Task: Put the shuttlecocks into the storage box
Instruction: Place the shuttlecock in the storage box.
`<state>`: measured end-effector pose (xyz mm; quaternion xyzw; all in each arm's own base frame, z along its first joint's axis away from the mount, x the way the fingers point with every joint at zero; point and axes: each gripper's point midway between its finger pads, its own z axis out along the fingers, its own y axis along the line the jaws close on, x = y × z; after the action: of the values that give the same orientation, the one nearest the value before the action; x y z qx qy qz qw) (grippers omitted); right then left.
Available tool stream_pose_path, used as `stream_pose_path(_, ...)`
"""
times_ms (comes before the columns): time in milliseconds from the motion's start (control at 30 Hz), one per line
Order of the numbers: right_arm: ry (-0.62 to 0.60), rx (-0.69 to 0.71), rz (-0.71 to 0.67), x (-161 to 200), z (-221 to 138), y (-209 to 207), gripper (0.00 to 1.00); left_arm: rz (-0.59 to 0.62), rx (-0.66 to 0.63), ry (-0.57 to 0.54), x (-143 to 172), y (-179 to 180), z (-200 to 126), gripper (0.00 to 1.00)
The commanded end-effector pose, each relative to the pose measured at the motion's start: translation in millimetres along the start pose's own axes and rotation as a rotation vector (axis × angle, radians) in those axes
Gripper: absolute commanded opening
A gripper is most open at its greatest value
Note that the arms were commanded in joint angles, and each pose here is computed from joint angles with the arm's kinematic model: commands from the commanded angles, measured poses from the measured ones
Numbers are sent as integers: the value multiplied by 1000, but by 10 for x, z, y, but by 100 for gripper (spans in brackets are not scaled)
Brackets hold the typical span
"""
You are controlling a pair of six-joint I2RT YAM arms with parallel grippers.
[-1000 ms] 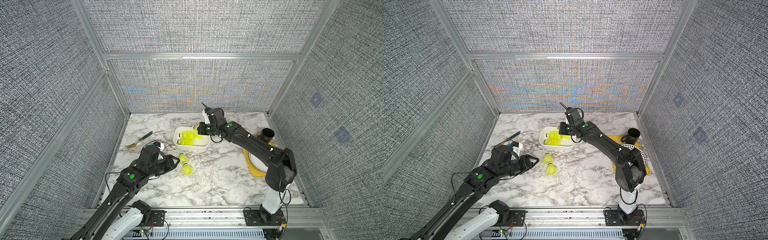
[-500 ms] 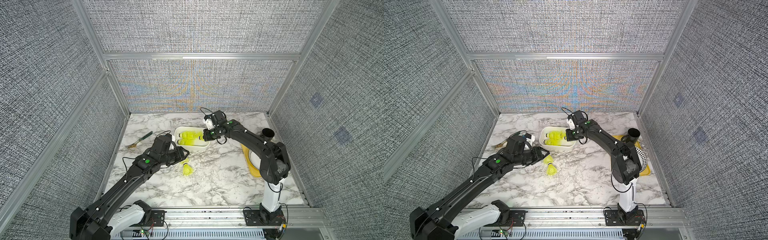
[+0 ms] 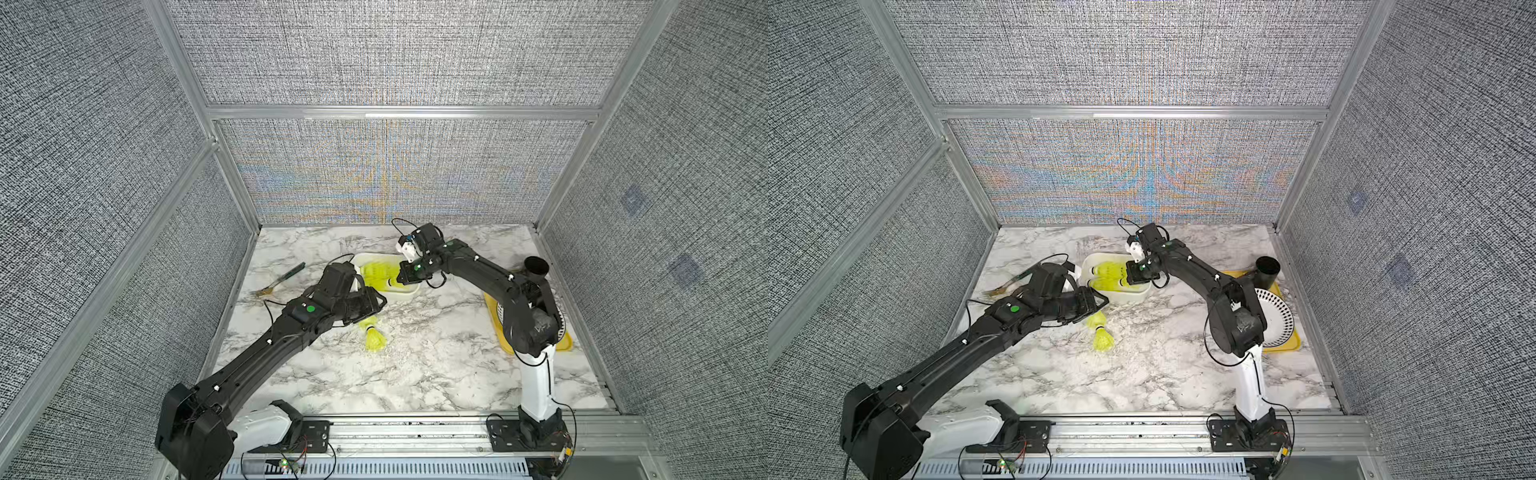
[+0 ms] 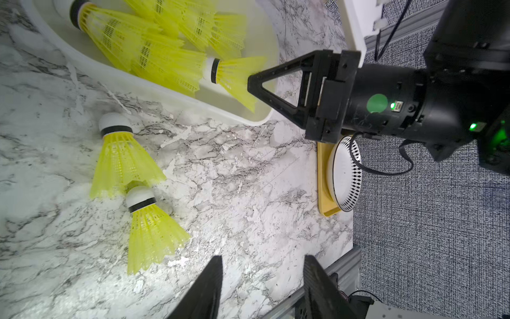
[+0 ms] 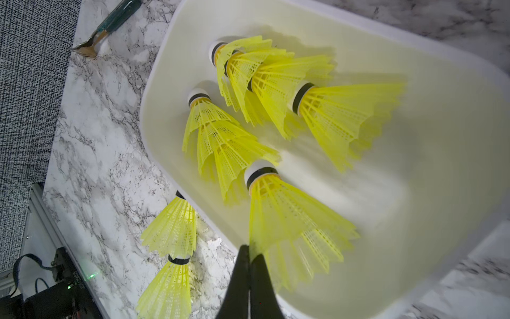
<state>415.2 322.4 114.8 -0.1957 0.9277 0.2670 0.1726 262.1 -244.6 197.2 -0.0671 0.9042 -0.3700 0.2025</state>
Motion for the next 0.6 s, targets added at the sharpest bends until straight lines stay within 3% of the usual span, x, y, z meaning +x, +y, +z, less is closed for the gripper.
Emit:
stream_pose_path(0,24,-34,-4,42,20,52,0,14,9,-17,-42,-37,-1,51)
stream_pose_path(567,-34,-239,63,-138,190,202,0,24,-16,-32,-51,-6,-55,50)
